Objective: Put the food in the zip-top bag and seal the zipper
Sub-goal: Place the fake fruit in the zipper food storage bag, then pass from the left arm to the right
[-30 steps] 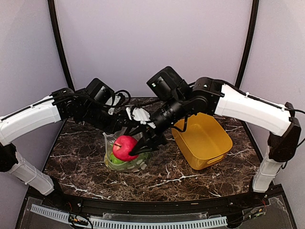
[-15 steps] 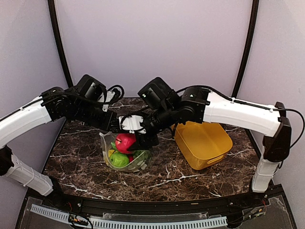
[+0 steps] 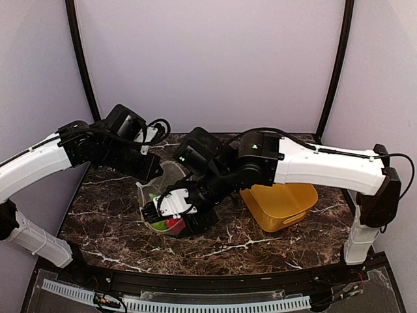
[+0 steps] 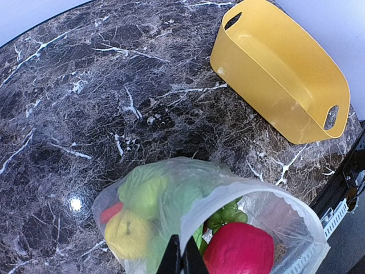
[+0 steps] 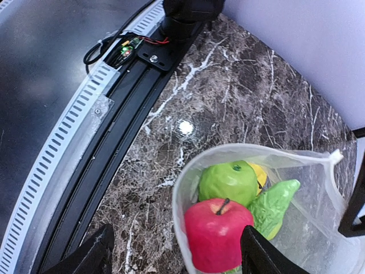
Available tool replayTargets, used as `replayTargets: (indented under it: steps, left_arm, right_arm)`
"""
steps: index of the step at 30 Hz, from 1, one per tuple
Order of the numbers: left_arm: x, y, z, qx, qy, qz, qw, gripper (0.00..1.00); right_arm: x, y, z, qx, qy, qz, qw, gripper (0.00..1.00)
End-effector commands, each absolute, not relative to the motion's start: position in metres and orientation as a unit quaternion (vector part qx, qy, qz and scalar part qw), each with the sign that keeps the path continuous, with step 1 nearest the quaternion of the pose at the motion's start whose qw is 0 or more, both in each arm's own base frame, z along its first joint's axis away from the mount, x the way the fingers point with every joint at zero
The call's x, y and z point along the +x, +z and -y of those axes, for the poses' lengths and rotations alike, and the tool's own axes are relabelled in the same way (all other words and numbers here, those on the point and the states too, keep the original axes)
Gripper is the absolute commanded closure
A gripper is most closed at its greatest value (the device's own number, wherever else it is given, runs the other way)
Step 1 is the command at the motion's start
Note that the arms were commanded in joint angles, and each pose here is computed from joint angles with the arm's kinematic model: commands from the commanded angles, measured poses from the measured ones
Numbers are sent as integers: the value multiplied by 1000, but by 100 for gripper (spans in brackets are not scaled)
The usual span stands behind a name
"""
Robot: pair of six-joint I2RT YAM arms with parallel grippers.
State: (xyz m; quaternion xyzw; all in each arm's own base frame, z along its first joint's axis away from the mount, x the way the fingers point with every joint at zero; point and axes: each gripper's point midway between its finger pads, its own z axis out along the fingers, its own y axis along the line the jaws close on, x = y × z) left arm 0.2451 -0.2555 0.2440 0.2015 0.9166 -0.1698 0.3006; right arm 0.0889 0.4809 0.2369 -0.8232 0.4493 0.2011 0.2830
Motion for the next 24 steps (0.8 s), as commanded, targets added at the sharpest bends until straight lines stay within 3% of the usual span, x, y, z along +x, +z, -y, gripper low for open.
replayTargets:
  steps: [1,9,16,17,20,24]
  left_arm:
    - [241,244,252,201,-170,-916,302,99]
    - [240,246,249,200,-167,-917,302,99]
    - [240,255,239,202,-153,-914,317,98]
    - [239,257,237,202,-151,-914,319,88]
    - [240,274,222,191,-137,-906,352,57]
    - [232,315,208,187,-187,-849,457,40]
  right_arm:
    - [87,216,-483,-836,164,-450,269,30]
    - [100,189,-496,-833,136,-479,243,46]
    - [106,201,-502,-821,129,-494,257,94]
    - [106,206,-500,-820,128,-492,261,99]
    - [104,219,-487,-822,125,-483,274,100]
    - [95,224,-456,-839,124,-453,275,100]
